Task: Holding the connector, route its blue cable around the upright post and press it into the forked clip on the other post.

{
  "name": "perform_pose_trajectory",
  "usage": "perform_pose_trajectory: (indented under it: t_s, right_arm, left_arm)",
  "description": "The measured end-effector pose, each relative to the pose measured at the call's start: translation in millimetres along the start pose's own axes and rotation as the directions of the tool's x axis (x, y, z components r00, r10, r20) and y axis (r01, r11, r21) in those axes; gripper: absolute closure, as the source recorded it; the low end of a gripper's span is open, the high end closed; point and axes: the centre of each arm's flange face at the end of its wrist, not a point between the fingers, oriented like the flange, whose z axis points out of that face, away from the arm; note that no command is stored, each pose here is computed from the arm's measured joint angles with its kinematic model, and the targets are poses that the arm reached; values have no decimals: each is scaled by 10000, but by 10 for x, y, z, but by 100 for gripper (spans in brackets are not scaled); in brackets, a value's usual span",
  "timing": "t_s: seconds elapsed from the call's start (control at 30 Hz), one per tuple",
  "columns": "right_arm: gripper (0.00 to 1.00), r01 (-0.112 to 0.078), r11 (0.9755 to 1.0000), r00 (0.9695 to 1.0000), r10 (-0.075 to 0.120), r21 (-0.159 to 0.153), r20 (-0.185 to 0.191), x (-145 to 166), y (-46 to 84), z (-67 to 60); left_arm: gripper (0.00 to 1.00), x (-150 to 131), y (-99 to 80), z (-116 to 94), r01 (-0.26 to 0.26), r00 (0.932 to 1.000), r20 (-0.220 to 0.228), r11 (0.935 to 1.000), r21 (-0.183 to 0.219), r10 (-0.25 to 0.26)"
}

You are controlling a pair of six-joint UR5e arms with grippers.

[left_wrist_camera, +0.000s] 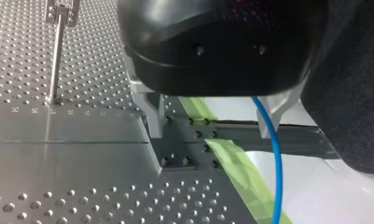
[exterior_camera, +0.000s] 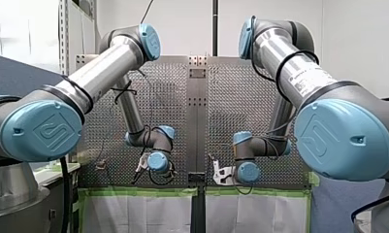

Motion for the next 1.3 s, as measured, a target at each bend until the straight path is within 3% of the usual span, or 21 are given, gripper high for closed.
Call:
perform_pose_trajectory:
  t_s: [0.23,0.43,0.73,1.0,1.3]
  right_arm:
    - [100,13,10000,10000,-13,-10,8,5,4,5]
    - [100,21,10000,10000,-21,-28,11,9,7,8]
    - [100,-2,10000,10000,2,-6,-87,43,4,41]
    - [100,22,10000,10000,-23,-31,-48,43,23,47]
    - [100,133,9996,9999,-131,-242,106,52,140,85]
  left_arm:
    - [0,55,-3,0,-100,9999,-101,9997,-218,97]
    - [0,258,-90,23,-259,9995,-187,9996,-120,256]
    - [0,362,-236,190,398,9991,110,9992,75,-399]
    - [0,115,-317,379,1264,9896,639,9911,411,-1288]
    - [0,71,-446,353,1889,9780,678,9758,1105,-1971]
